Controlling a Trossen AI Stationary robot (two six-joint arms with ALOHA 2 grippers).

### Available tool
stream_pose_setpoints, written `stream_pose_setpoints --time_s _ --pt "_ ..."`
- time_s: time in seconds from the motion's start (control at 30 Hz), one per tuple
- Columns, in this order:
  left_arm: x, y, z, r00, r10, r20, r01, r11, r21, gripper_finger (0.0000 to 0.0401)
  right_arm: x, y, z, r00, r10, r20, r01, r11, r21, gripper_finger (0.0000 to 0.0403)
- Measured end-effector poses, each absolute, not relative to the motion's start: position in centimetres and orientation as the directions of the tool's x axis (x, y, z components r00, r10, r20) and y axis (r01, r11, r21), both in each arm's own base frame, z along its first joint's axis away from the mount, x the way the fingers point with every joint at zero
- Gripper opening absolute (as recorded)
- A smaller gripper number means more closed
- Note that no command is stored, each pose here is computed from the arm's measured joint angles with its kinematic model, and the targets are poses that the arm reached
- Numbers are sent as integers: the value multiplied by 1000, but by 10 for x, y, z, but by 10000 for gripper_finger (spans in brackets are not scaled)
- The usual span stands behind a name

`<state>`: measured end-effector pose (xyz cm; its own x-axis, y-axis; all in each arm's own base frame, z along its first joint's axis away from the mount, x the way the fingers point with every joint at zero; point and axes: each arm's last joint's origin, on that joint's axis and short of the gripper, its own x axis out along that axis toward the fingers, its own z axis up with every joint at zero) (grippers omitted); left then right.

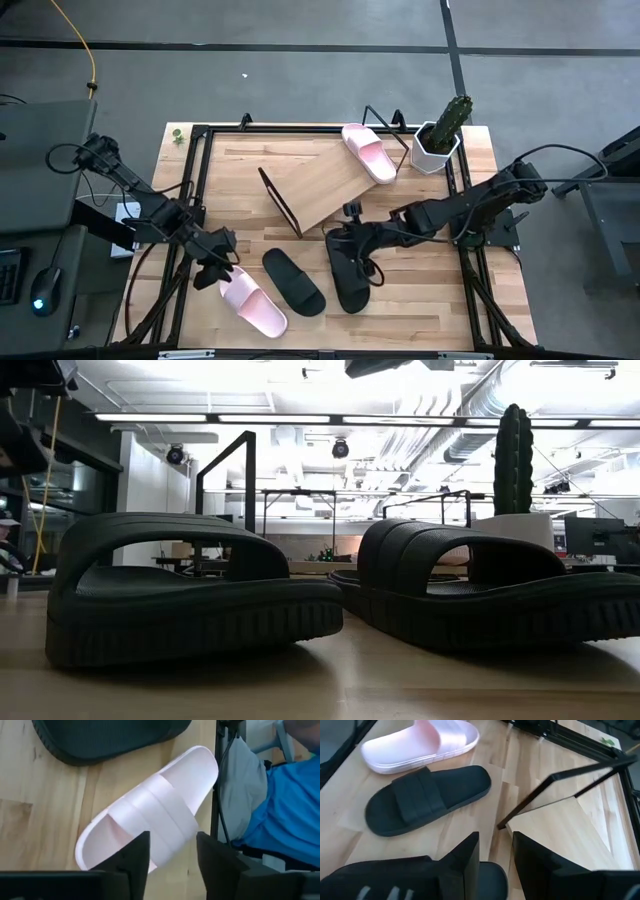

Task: Pick and place slides into the shelf
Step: Put the pink slide on the shelf

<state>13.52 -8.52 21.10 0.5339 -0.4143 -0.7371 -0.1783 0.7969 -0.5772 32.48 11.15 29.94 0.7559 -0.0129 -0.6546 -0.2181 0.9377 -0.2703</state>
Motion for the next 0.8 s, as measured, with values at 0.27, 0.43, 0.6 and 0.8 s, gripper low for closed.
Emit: stream_pose_setpoints --time_s 0.27,0.43,0.6,0.8 --pt "131 -90 210 546 -381 -746 -214 797 -564 186 321 123 299 757 5 -653 -256 922 -290 108" --pt "132 -92 203 530 -322 -785 -259 820 -511 198 321 123 300 758 4 -653 -253 924 -288 108" --pt "138 -97 194 492 -288 -821 -299 830 -470 200 321 123 300 758 4 -652 -253 924 -288 108" --pt "145 -102 186 481 -280 -830 -310 832 -460 200 321 123 300 758 4 -652 -252 924 -287 108"
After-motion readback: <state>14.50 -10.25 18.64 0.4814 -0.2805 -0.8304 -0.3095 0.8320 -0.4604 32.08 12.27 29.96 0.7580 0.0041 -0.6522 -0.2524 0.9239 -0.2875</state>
